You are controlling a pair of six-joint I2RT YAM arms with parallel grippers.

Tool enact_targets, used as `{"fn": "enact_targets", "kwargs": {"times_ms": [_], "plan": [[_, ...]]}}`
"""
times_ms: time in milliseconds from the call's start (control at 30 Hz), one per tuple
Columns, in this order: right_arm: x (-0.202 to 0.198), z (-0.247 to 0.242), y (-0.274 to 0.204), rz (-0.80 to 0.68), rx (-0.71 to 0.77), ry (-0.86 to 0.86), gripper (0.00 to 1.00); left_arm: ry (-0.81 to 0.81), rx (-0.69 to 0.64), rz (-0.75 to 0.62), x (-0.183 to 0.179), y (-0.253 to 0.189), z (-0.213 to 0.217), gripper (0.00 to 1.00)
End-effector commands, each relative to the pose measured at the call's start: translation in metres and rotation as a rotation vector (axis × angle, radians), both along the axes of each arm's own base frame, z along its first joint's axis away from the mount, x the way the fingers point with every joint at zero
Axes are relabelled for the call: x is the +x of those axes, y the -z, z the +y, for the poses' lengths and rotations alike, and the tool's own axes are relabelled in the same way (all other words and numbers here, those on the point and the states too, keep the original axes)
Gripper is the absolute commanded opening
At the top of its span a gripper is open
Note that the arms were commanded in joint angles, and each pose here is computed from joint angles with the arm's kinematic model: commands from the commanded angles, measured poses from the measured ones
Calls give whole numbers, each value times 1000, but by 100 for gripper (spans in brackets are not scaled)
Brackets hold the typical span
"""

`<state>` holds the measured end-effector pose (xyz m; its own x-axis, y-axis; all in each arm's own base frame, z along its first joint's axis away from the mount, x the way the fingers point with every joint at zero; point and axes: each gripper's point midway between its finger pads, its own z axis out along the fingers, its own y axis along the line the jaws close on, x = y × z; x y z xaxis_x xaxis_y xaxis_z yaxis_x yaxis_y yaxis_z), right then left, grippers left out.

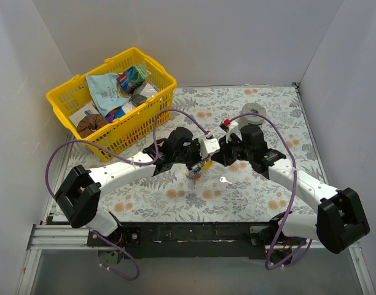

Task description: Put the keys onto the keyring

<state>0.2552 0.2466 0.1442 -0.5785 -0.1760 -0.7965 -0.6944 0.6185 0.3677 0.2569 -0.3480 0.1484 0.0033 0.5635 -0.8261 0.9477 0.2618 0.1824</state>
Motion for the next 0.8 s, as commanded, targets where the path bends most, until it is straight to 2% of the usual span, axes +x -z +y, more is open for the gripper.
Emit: {"fn": "enact_targets", "kwargs": {"times_ms": [0, 367, 400, 467, 500, 600, 667, 733, 767], "plan": [[13, 0, -8, -54, 21, 28, 1, 35, -72, -30, -10, -26, -3, 0], [-1, 12, -10, -44, 74, -74, 1, 43, -121, -36, -12, -36, -7, 0], [-3, 13, -10, -46, 79, -88, 9, 42, -126, -39, -12, -37, -8, 0], [-7, 14, -10, -54, 89, -117, 18, 45, -131, -39, -12, -39, -9, 0], [-8, 14, -11, -61, 92, -118, 28, 45, -131, -36, -12, -38, -9, 0], [-7, 8, -13, -99, 88, -90, 50, 45, -131, -33, -13, -38, -9, 0], [-7, 5, -14, -126, 83, -78, 58, 46, -130, -35, -14, -37, -8, 0], [-10, 3, -15, -150, 83, -85, 62, 47, -132, -35, -15, -38, -7, 0], [-11, 2, -15, -156, 83, -88, 76, 48, -131, -36, -15, -38, -6, 0]]}}
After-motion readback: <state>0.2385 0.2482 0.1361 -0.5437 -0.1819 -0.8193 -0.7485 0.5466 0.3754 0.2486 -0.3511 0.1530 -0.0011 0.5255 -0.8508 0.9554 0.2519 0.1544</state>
